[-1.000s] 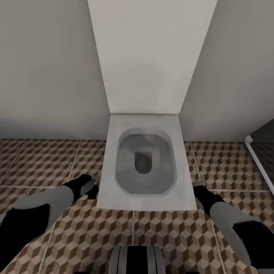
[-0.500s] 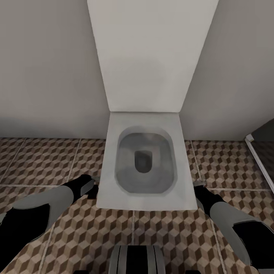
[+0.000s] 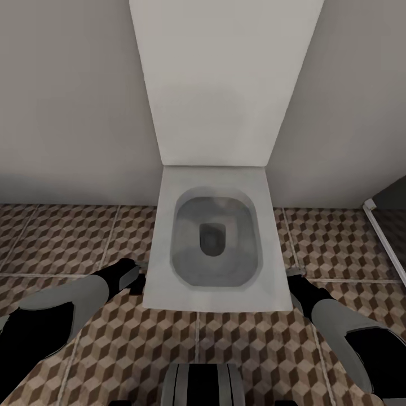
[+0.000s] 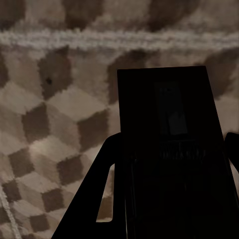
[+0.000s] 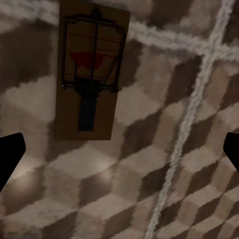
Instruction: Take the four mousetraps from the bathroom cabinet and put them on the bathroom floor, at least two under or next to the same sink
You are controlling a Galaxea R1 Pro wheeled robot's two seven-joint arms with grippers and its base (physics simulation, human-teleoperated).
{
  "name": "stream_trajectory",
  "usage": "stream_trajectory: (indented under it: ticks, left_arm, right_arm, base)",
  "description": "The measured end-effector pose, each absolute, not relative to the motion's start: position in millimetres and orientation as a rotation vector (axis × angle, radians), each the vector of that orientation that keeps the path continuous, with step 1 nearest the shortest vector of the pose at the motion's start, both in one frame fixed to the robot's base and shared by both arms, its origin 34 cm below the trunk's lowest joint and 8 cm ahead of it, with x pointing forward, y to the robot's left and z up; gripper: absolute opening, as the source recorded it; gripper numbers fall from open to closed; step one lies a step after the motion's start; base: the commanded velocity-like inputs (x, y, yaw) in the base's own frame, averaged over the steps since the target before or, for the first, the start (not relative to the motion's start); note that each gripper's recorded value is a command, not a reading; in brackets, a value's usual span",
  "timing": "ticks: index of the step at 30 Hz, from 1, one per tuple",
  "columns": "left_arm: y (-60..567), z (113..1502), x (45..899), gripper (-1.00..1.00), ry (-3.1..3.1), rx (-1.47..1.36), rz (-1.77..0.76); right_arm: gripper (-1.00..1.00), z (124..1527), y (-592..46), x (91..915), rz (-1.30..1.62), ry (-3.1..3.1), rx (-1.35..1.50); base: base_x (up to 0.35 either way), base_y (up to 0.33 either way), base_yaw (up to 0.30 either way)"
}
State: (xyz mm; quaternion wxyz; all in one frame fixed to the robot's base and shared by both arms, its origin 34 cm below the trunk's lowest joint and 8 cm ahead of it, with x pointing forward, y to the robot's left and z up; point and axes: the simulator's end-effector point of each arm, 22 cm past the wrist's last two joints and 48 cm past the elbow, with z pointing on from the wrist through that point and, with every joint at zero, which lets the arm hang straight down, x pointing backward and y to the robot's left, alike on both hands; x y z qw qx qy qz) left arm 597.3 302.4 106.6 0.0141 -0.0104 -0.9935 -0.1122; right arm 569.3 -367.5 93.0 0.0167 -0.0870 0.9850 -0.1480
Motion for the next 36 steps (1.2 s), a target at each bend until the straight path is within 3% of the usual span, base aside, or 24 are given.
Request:
stream_trajectory:
  ticks: [36]
  left_arm:
    - [305.0, 100.2, 592.5, -1.0, -3.081, -0.03, -0.354]
  right_arm:
    - [1.0, 87.3, -368.6, 565.4, -0.462, 3.072, -0.274]
  base:
    - [0.0, 0.0, 0.0]
